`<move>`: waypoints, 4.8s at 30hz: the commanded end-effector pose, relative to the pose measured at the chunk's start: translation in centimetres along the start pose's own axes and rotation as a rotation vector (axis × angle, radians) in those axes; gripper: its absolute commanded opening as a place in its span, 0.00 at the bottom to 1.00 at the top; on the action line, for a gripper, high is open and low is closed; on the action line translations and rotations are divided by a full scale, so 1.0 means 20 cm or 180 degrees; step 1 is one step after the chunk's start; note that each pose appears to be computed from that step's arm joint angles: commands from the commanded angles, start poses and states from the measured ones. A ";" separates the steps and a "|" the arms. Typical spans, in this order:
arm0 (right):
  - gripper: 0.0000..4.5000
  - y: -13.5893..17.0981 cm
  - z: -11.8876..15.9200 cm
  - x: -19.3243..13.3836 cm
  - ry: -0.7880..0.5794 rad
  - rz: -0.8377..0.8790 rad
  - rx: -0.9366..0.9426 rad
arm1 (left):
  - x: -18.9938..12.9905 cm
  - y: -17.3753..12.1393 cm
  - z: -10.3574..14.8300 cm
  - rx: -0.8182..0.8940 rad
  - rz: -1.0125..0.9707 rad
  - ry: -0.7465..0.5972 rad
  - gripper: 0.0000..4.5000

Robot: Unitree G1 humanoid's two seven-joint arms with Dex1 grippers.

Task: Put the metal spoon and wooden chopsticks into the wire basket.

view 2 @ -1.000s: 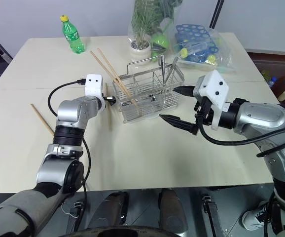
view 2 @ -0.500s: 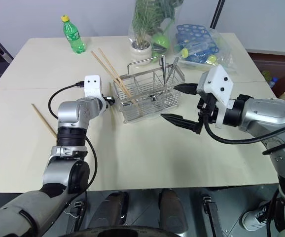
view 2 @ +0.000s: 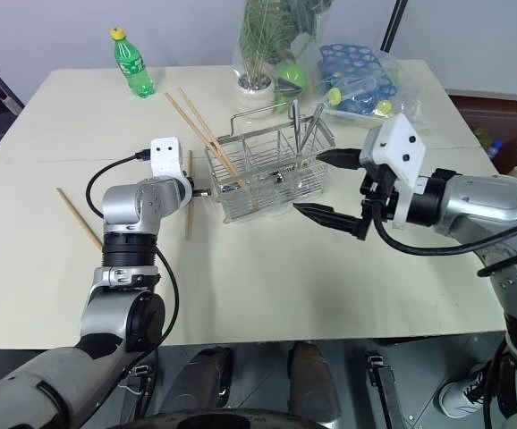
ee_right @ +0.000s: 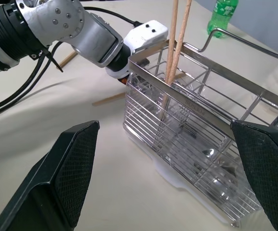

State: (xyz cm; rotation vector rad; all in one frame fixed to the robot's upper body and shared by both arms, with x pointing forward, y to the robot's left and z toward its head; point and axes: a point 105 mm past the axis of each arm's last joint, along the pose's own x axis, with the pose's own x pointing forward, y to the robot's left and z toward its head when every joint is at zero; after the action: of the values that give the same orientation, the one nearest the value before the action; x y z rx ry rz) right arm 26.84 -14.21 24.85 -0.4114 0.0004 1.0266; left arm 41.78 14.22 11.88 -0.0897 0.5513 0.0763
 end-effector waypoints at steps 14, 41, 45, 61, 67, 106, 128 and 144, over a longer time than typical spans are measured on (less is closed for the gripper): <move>1.00 -0.02 0.06 0.00 -0.0138 -0.0065 -0.0170 | -0.07 0.01 0.12 0.0170 -0.0517 -0.0664 0.00; 1.00 -0.02 0.07 0.04 -0.0304 -0.0156 -0.0179 | -0.53 0.00 0.89 -0.0292 -0.1653 -0.3068 0.00; 1.00 -0.02 0.07 0.05 -0.0333 -0.0161 -0.0177 | -0.62 -0.03 0.96 -0.0348 -0.1910 -0.3281 0.00; 1.00 -0.03 0.07 0.04 -0.0415 -0.0234 -0.0121 | -0.91 -0.01 1.15 -0.0494 -0.2486 -0.3795 0.00; 1.00 -0.03 0.08 0.06 -0.0554 -0.0261 0.0021 | -1.09 -0.05 1.19 -0.0585 -0.2998 -0.3991 0.00; 1.00 -0.04 0.07 0.04 -0.0672 -0.0508 0.0212 | -0.68 -0.46 0.62 0.0031 -0.3693 -0.2777 0.00; 1.00 -0.06 0.08 0.05 -0.0714 -0.0524 0.0184 | -0.66 -0.43 0.59 0.0039 -0.3630 -0.2727 0.91; 1.00 -0.04 0.19 0.05 -0.0770 -0.0093 0.0093 | -0.93 0.16 1.16 -0.0735 -0.2176 -0.3622 0.91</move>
State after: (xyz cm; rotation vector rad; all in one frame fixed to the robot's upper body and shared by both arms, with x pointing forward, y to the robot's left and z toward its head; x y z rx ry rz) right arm 28.08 -12.84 27.13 -0.2327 -0.1655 1.0016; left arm 37.50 16.95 40.64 -0.4229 -0.6435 -0.5636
